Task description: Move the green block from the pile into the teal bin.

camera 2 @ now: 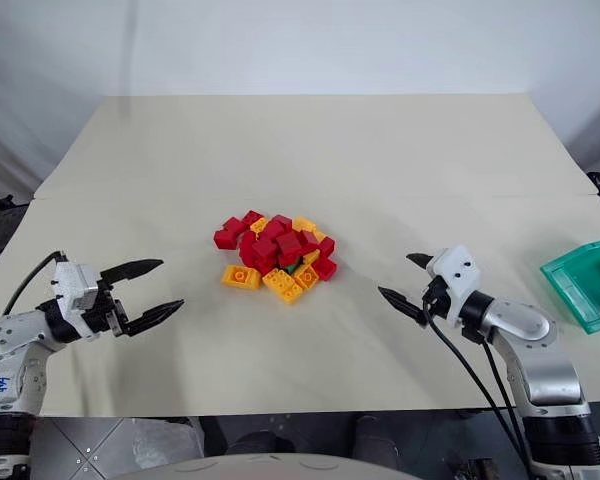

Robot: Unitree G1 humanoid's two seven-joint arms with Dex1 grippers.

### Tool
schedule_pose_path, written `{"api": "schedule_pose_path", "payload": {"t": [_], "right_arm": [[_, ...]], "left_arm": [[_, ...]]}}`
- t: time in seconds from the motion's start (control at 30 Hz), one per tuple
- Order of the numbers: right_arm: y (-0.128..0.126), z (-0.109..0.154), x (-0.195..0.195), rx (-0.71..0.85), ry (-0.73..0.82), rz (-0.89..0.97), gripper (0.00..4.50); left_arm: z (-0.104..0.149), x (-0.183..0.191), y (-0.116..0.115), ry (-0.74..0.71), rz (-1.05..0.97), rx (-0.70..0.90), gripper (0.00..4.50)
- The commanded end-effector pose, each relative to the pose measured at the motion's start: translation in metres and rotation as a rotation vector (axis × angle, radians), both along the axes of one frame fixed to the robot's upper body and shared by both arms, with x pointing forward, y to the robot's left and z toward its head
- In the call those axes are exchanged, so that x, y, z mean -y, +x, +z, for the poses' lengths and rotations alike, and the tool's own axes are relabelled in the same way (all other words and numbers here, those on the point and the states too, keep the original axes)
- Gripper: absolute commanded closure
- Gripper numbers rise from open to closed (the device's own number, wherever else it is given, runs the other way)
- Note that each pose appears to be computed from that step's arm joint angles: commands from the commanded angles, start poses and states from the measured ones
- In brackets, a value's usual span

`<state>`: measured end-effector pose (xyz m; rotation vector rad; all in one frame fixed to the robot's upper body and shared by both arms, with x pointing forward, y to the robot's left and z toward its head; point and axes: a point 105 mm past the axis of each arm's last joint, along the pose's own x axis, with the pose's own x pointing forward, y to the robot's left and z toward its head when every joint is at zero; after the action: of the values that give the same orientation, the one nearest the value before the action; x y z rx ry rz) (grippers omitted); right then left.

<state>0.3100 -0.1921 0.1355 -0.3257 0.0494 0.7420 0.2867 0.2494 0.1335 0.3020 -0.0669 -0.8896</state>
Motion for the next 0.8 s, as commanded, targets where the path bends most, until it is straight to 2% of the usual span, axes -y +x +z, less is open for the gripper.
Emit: {"api": "schedule_pose_path", "payload": {"t": [0.03,0.27,0.47,0.67,0.8], "right_arm": [[0.002,0.016,-0.005,0.058,0.018,0.006,0.03],[0.001,0.029,-0.010,0.068,0.046,0.000,0.03],[0.003,0.038,-0.019,0.082,0.029,-0.029,0.03],[-0.005,0.043,-0.045,0.052,0.023,0.040,0.03],[-0.019,0.053,-0.087,0.002,0.065,0.180,0.91]], "left_arm": [[0.008,-0.004,0.007,0.006,0.020,0.008,0.00],[0.015,-0.005,0.018,-0.026,0.081,0.000,0.00],[0.006,-0.010,0.028,0.058,0.134,-0.071,0.00],[0.021,-0.002,0.027,-0.017,0.042,-0.032,0.00],[0.022,0.011,0.016,-0.008,-0.107,-0.033,0.00]]}}
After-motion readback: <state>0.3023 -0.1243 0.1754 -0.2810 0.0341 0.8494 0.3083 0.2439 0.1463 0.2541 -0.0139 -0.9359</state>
